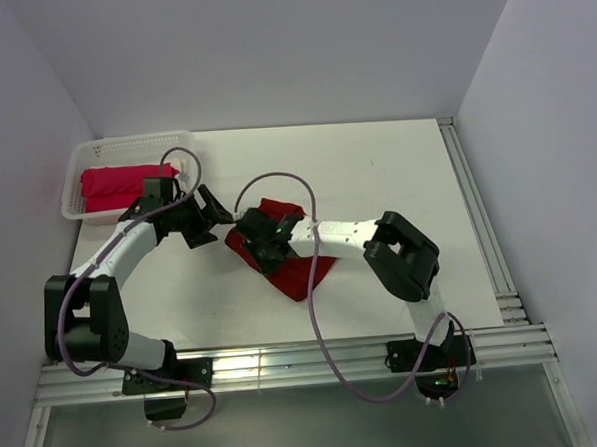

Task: Roll the t-shirts
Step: Roll the tshirt

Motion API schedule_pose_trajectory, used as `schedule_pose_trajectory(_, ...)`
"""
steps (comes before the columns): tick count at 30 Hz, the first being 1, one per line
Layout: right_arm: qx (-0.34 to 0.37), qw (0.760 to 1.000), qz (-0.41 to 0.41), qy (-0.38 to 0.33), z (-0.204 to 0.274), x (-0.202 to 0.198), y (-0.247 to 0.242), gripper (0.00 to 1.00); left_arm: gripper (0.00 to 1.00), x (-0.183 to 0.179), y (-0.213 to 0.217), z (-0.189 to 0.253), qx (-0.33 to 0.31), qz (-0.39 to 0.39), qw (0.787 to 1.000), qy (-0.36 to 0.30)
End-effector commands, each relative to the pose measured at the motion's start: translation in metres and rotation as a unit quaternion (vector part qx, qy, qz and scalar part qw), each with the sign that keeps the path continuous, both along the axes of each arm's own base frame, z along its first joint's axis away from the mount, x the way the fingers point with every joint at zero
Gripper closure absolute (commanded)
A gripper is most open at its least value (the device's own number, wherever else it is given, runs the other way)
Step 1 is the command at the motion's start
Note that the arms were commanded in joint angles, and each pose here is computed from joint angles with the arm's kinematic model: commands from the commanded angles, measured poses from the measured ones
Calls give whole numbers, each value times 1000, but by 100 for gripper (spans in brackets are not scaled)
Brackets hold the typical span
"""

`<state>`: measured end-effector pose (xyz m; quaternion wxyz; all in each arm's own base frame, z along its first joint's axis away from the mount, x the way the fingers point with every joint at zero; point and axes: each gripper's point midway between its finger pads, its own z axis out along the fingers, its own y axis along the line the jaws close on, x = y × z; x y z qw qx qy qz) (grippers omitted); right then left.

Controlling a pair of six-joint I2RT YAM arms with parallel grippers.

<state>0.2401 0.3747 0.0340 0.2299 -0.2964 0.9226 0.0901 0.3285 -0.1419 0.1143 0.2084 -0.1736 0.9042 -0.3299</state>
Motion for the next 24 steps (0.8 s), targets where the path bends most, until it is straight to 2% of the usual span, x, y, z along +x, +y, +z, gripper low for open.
schedule_pose_trajectory(1,117,989,16,91,13,-2,21,100,12,-2,-4,18,-30,-4,999,-41)
schedule_pose_trajectory(6,154,976,31,154,7,3,27,100,12,-21,-4,10,-43,8,998,-41)
schedule_pose_trajectory(10,205,956,30,210,5,5,30,100,12,-29,-4,1,-53,20,997,-46)
schedule_pose_trajectory(18,304,909,-10,286,-4,14,22,100,11,-16,0,-15,-58,56,993,-92)
schedule_pose_trajectory(24,322,896,-17,307,-8,18,19,100,11,0,-1,-30,-60,73,990,-104)
